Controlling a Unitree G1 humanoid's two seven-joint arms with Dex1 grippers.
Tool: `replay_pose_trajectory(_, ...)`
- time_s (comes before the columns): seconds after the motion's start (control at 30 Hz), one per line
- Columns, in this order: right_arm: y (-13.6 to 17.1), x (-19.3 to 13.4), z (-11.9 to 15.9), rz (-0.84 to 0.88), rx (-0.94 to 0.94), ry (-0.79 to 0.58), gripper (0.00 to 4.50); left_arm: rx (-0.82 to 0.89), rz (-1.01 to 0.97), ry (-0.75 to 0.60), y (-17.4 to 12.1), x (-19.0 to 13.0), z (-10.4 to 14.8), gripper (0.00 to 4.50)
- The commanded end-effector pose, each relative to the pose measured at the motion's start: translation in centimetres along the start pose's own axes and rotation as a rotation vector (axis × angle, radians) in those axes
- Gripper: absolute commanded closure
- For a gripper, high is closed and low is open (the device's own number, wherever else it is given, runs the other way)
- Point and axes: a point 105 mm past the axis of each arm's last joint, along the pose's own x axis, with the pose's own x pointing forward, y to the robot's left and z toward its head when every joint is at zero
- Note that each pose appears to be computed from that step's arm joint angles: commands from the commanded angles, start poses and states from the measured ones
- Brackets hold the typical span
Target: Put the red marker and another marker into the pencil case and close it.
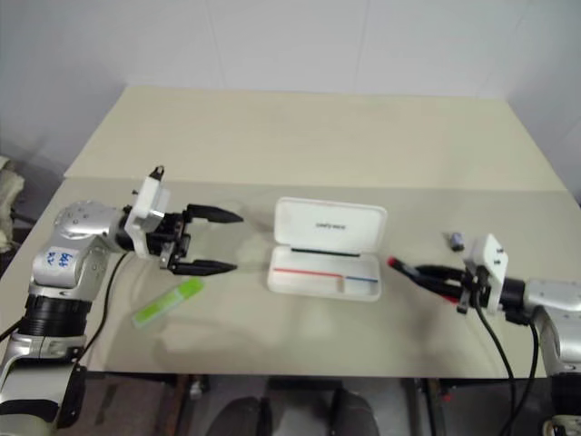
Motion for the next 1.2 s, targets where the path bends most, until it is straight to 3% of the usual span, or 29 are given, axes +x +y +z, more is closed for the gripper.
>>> replay_pose_trajectory(0.03, 1.3, 2.3, 3.7, 0.084, -0.069, -0.088, 3.95, 0.019, 0.027, 0.021, 0.0, -0.6, -0.4, 0.00)
replay_pose_trajectory(0.23, 3.3, 6.6, 5.4, 0.215, -0.087, -0.134, 3.95, 0.003, 0.047, 0.029, -0.1, -0.6, -1.1, 0.00)
replay_pose_trajectory(0.5, 3.6, 12.3, 3.7, 0.300, -0.173, -0.099, 3.95, -0.003, 0.073, 0.026, -0.2, -0.2, -1.3, 0.00)
replay_pose_trajectory(0.83, 3.2, 13.6, 3.1, 0.315, -0.270, -0.073, 3.95, -0.013, 0.102, 0.018, -0.9, -0.1, -1.5, 0.00)
replay_pose_trajectory(0.87, 3.2, 13.6, 3.3, 0.317, -0.288, -0.079, 3.22, -0.014, 0.104, 0.017, -1.0, 0.0, -1.5, 0.00)
replay_pose_trajectory(1.13, 3.8, 13.6, 5.7, 0.328, -0.304, -0.173, 0.28, -0.018, 0.104, 0.011, -1.1, 0.2, -1.5, 0.00)
replay_pose_trajectory(1.2, 4.4, 13.3, 6.9, 0.344, -0.270, -0.232, 0.04, -0.018, 0.102, 0.010, -1.2, 0.3, -1.5, 0.00)
